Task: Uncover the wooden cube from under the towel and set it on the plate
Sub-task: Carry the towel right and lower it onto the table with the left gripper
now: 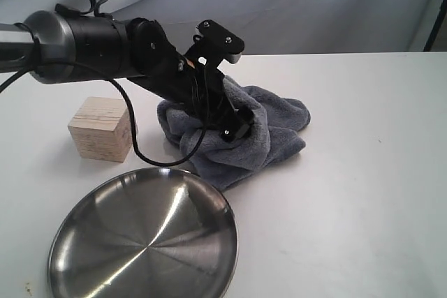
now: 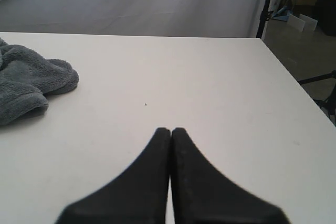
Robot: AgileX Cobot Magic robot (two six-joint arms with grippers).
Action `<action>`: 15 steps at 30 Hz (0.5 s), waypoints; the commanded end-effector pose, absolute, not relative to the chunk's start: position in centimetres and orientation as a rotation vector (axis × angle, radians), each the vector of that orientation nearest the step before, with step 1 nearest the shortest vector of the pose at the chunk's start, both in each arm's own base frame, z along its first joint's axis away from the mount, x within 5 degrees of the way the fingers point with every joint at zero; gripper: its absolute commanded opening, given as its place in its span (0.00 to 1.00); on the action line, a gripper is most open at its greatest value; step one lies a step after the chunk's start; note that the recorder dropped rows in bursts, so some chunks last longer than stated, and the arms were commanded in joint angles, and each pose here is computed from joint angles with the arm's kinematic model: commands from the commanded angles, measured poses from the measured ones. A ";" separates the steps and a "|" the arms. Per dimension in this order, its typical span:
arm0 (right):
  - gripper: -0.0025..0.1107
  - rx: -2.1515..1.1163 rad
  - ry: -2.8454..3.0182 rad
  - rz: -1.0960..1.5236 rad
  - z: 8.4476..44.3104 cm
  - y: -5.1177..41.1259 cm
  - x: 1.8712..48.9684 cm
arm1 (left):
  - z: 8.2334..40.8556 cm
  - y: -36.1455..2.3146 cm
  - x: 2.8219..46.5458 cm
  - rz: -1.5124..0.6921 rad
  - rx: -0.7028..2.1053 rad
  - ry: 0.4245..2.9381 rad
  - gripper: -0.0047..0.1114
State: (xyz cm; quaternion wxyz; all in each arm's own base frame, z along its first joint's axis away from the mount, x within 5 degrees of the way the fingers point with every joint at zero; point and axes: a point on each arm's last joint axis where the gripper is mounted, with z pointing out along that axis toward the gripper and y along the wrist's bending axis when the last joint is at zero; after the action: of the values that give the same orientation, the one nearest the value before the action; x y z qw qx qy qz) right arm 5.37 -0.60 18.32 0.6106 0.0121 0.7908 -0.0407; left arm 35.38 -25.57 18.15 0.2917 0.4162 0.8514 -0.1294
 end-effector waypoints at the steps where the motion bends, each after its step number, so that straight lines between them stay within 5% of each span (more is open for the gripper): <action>1: 0.02 0.021 1.809 -0.090 18.4 -0.6 5.4 | 17.5 -25.3 35.4 -0.259 1.219 2.253 0.94; 6: 0.02 0.021 1.809 -0.090 18.4 -0.6 5.4 | 16.7 -23.8 35.0 -0.041 1.444 2.288 0.94; 15: 0.02 0.021 1.809 -0.090 18.4 -0.6 5.4 | 17.0 -22.5 35.0 0.128 1.444 2.354 0.94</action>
State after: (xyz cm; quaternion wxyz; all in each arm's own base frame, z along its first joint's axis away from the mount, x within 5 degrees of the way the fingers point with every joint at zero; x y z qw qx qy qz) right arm 5.37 -0.60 18.32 0.6106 0.0121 0.7908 -0.0407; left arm 35.18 -22.62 16.45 0.1871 0.5173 0.8342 0.0388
